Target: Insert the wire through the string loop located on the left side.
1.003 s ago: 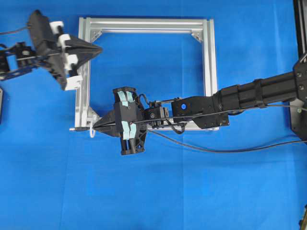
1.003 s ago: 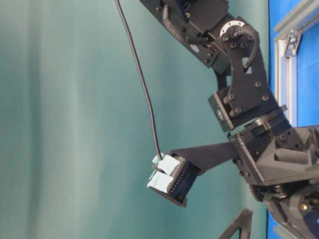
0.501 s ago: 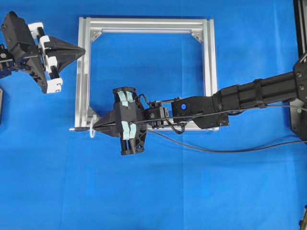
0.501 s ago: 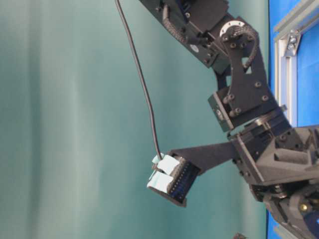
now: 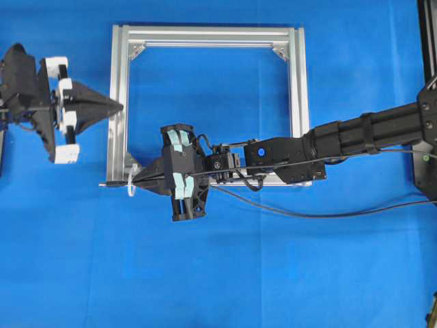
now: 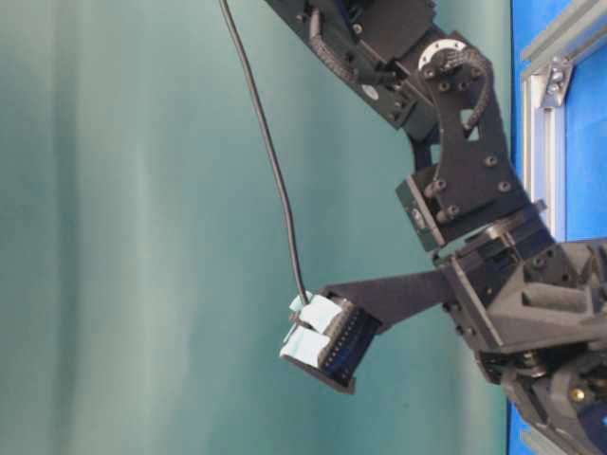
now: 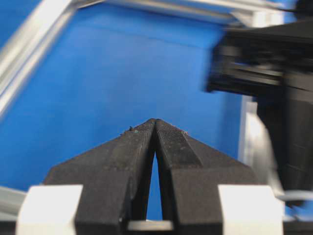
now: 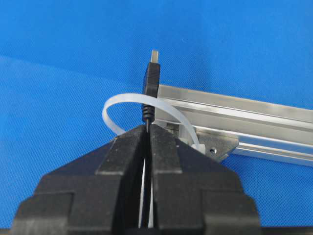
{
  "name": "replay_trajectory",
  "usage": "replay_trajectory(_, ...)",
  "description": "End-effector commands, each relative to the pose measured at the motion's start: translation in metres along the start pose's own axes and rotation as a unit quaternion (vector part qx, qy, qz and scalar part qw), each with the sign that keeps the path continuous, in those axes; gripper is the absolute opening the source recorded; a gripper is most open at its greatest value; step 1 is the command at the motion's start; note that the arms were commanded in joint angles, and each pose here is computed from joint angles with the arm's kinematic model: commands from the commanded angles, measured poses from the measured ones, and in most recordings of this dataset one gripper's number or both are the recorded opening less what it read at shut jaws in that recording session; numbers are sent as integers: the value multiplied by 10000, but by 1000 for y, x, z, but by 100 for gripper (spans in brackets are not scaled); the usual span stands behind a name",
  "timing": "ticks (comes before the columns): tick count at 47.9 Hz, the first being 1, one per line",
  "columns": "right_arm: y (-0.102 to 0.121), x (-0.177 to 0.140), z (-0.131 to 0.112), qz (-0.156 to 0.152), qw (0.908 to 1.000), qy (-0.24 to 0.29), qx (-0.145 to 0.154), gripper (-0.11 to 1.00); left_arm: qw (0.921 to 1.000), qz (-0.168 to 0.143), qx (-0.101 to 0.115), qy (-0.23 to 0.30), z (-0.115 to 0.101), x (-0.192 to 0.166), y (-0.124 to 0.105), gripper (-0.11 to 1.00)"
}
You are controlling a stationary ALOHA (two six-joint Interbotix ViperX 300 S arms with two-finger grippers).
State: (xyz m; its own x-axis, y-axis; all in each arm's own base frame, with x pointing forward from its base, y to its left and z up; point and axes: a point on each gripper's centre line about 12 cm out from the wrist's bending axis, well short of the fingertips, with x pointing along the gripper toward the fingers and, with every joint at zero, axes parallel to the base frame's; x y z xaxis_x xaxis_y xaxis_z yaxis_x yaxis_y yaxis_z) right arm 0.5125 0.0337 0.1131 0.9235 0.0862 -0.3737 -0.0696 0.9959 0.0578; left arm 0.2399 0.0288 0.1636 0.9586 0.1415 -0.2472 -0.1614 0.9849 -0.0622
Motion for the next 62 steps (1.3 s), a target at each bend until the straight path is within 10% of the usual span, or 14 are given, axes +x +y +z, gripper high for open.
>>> replay_trajectory(1,1,-3,20,7,9997,-238,7,-10,9995,-297,71,-112,6,-4,-14,0)
replay_trajectory(15,1,-2,21,9,9997,-253,7,-10,9947,-993,232,-97,5,-16,-46,0)
replay_trajectory(62,1,-2,21,8,9997,-246,7,-10,9921,-1206,315,146,1,-17,-57,1)
